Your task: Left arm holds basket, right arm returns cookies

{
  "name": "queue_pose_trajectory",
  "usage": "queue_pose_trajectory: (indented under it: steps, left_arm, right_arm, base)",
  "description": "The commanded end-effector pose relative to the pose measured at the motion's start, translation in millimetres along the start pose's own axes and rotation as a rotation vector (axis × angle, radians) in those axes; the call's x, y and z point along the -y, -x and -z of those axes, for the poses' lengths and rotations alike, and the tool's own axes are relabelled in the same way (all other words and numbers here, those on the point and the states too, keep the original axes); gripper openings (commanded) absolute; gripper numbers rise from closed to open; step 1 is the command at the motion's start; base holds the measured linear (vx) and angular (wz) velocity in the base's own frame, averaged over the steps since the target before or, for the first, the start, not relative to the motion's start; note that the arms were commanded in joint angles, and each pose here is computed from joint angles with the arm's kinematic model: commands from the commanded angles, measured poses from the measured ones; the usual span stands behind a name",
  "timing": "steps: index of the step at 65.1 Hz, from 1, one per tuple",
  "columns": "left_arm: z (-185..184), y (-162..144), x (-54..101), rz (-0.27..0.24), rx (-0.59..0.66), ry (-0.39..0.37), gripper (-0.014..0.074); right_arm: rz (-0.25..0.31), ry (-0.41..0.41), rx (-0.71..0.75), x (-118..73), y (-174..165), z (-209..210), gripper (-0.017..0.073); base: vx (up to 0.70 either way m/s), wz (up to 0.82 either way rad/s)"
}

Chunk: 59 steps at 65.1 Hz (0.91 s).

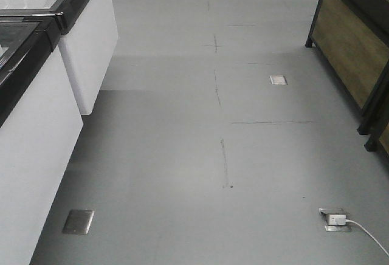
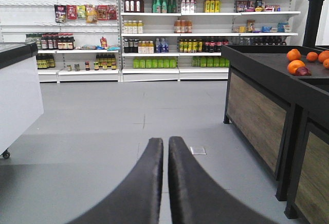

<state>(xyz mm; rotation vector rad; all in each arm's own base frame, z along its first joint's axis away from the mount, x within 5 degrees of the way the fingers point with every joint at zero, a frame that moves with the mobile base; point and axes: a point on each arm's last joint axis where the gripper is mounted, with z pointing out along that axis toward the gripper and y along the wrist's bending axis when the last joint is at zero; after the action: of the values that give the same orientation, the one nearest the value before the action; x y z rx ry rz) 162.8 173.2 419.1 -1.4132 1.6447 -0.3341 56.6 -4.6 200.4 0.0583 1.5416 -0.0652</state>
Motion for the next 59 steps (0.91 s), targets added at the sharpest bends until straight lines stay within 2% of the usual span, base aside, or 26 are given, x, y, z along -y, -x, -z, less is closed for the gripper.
queue_pose_trajectory:
  steps: [1, 8, 13, 19, 32, 39, 51, 59]
  left_arm:
    - [3, 19, 3.4, 0.052, 0.053, -0.111, 0.0425]
    - [-10, 32, 0.1, 0.117, 0.024, -0.230, 0.0456]
    - [-17, 41, 1.7, 0.121, 0.033, -0.335, 0.0484]
    - [-27, 49, 0.7, 0.147, 0.042, -0.411, 0.0508]
    - [-59, 61, -13.4, 0.217, 0.008, -0.449, 0.0517]
    - [-75, 65, -19.7, 0.211, -0.017, -0.501, 0.0517]
    - [-101, 71, -33.4, 0.292, -0.058, -0.546, 0.0517]
    - [-113, 73, -32.7, 0.315, -0.053, -0.615, 0.0517]
  right_arm:
    - [0.014, 0.001, 0.069, -0.3, 1, 1, -0.0006]
    - [0.014, 0.001, 0.069, -0.3, 1, 1, -0.0006]
    - [0.014, 0.001, 0.069, -0.3, 1, 1, -0.0006]
    - [0.014, 0.001, 0.069, -0.3, 1, 1, -0.0006]
    - [0.014, 0.001, 0.069, -0.3, 1, 1, -0.0006]
    - [0.014, 0.001, 0.069, -0.3, 1, 1, -0.0006]
    - [0.014, 0.001, 0.069, -0.3, 1, 1, -0.0006]
    - [0.014, 0.001, 0.069, -0.3, 1, 1, -0.0006]
  base:
    - [0.00, 0.00]
    - [0.00, 0.00]
    - [0.00, 0.00]
    - [0.00, 0.00]
    - [0.00, 0.00]
    - [0.00, 0.00]
    - [0.00, 0.00]
    - [0.00, 0.00]
